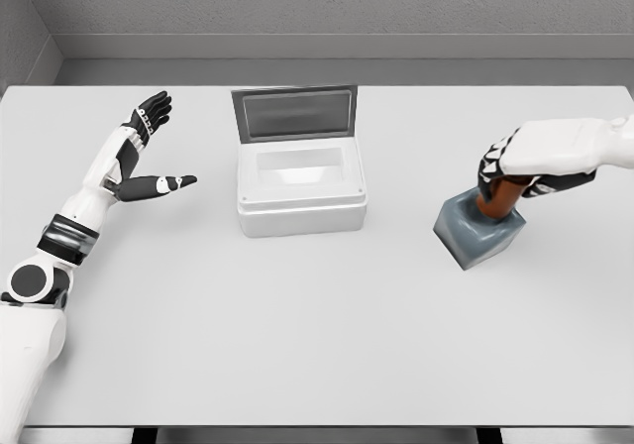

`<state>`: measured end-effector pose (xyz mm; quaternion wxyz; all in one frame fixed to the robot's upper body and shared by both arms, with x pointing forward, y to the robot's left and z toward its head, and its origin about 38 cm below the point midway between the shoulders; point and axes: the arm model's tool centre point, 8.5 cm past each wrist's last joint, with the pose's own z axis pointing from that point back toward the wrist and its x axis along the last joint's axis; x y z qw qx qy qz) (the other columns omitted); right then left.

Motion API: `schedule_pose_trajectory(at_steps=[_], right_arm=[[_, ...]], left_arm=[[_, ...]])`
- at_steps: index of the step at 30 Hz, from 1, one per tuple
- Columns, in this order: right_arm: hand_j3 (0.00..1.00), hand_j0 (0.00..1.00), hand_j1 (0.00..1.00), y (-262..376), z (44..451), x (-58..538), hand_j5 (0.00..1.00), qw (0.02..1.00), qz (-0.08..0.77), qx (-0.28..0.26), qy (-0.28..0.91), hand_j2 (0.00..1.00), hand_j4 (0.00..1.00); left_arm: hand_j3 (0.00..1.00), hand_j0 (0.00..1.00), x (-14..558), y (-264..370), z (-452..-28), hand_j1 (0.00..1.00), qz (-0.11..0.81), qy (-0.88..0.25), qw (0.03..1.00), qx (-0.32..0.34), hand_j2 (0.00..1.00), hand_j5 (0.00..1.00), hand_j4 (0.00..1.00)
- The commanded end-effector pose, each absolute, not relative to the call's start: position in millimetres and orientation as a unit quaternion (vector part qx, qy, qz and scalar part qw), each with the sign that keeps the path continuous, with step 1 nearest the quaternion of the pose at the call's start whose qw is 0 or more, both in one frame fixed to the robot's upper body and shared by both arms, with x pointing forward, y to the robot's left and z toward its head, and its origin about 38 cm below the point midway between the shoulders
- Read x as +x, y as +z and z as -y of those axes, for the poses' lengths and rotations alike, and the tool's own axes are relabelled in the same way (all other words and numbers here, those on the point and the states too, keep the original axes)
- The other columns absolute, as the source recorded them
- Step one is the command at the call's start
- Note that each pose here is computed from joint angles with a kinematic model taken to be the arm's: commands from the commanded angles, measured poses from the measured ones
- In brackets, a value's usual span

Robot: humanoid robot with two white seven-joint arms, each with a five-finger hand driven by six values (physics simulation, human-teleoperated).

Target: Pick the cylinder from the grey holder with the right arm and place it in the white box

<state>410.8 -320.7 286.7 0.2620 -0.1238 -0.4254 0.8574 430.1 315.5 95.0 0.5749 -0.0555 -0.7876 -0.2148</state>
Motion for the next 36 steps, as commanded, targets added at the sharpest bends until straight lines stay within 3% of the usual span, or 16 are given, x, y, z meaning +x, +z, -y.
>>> schedule_pose_trajectory(at_steps=[1, 15, 36], right_arm=[[0.51, 0.51, 0.51, 290.3, 321.1, 410.1, 0.51, 0.257, 0.429, -0.124, 0.857, 0.51, 0.51], [0.48, 0.48, 0.48, 313.6, 307.8, 414.1, 0.48, 0.221, 0.434, -0.135, 0.863, 0.48, 0.48], [0.47, 0.47, 0.47, 337.5, 238.5, 436.9, 0.47, 0.156, 0.469, -0.128, 0.86, 0.47, 0.47]], left_arm=[[1.0, 1.0, 430.1, 95.2, -316.1, 1.0, 0.788, -0.212, 0.575, -0.056, 1.0, 1.0, 1.0], [1.0, 1.0, 430.1, 95.0, -316.2, 1.0, 0.788, -0.212, 0.576, -0.056, 1.0, 1.0, 1.0], [1.0, 1.0, 430.1, 95.6, -315.9, 1.0, 0.788, -0.213, 0.574, -0.056, 1.0, 1.0, 1.0]])
